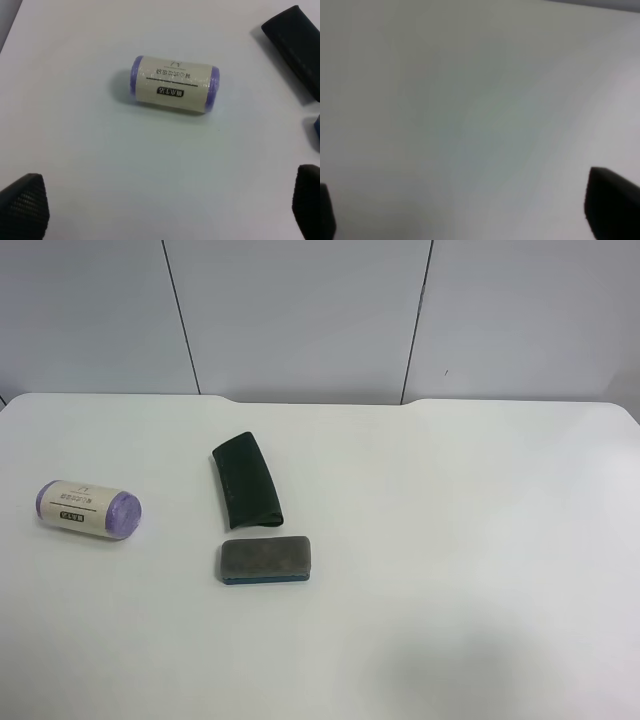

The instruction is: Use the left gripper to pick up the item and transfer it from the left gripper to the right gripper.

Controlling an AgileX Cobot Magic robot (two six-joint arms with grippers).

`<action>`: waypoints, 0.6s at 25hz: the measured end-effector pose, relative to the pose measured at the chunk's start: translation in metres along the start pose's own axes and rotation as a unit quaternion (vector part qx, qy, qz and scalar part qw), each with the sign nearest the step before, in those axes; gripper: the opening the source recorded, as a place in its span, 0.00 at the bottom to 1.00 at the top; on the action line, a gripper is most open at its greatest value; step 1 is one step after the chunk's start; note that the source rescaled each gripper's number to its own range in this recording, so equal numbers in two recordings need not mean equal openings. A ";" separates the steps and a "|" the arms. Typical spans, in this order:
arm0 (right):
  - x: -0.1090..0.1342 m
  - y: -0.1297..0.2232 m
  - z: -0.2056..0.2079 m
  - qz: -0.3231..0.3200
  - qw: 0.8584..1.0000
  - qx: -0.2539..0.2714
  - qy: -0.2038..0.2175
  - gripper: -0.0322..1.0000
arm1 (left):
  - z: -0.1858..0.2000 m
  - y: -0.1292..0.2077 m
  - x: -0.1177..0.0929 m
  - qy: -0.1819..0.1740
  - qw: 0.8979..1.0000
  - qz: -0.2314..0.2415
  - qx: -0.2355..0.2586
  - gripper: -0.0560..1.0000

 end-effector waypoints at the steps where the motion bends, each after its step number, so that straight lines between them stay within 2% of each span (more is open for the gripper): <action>1: 0.000 0.000 0.000 0.000 1.000 0.000 0.000 1.00 | 0.000 0.000 0.000 0.000 1.000 0.000 0.000 1.00; 15: 0.000 0.000 0.000 0.000 1.000 0.000 0.000 1.00 | 0.000 0.000 0.000 0.000 1.000 0.000 0.000 1.00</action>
Point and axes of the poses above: a point on each arm's last joint axis where the gripper is mounted, z pointing back along that axis away from the gripper, x along the wrist's bending axis when the last joint is at zero, y = z × x, the point moved 8 cm from there along -z, pointing out along that axis toward the gripper, and after that the axes turned 7 degrees about -z, right-handed, at the moved point
